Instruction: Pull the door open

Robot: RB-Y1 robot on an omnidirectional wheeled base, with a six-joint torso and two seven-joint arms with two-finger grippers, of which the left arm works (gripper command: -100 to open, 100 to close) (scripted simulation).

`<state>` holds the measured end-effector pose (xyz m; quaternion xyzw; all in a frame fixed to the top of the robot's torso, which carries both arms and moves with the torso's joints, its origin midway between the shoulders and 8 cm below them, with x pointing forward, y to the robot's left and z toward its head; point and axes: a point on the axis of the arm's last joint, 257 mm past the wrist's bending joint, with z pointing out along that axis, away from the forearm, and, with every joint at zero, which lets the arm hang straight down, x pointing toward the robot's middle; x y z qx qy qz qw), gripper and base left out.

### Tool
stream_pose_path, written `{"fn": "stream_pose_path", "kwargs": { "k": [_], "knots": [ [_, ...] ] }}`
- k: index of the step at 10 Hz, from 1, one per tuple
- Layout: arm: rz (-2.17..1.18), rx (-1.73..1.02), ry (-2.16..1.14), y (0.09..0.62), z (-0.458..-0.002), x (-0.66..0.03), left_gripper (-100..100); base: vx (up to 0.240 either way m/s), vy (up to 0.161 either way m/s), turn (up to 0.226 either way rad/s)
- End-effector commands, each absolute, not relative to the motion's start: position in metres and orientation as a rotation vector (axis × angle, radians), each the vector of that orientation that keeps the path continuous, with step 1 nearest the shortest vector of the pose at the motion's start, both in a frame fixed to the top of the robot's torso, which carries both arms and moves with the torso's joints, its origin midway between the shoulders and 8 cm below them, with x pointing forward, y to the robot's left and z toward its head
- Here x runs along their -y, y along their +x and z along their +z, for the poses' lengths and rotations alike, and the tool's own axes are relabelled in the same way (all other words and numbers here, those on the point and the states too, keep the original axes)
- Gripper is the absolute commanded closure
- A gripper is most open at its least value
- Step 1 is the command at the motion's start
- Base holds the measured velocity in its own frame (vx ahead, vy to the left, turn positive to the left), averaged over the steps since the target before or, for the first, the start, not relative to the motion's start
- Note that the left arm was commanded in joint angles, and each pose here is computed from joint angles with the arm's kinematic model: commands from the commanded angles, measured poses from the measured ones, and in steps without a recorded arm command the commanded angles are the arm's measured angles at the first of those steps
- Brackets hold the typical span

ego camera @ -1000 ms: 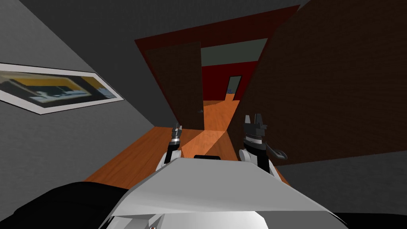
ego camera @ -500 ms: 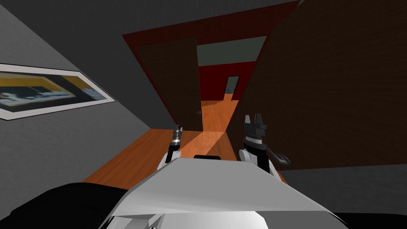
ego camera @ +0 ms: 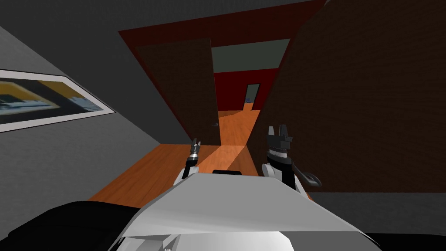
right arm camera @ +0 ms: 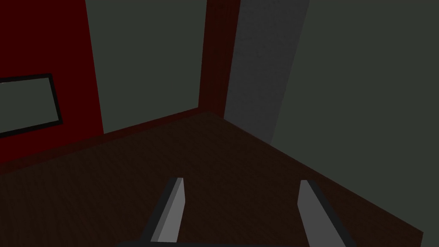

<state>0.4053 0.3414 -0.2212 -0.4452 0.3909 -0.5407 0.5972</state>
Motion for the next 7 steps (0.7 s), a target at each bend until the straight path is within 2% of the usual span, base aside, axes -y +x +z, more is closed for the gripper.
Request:
{"fn": "stream_pose_path", "kwargs": {
  "k": [1,7],
  "knots": [
    [-1.249,-0.919,-1.047,0.406,-0.232,-0.344,-100,0.118,-0.029,-0.057],
    [-1.223,-0.965,-1.099,0.406,-0.272,-0.354,-100,0.105,-0.021,-0.055]
  ]
}}
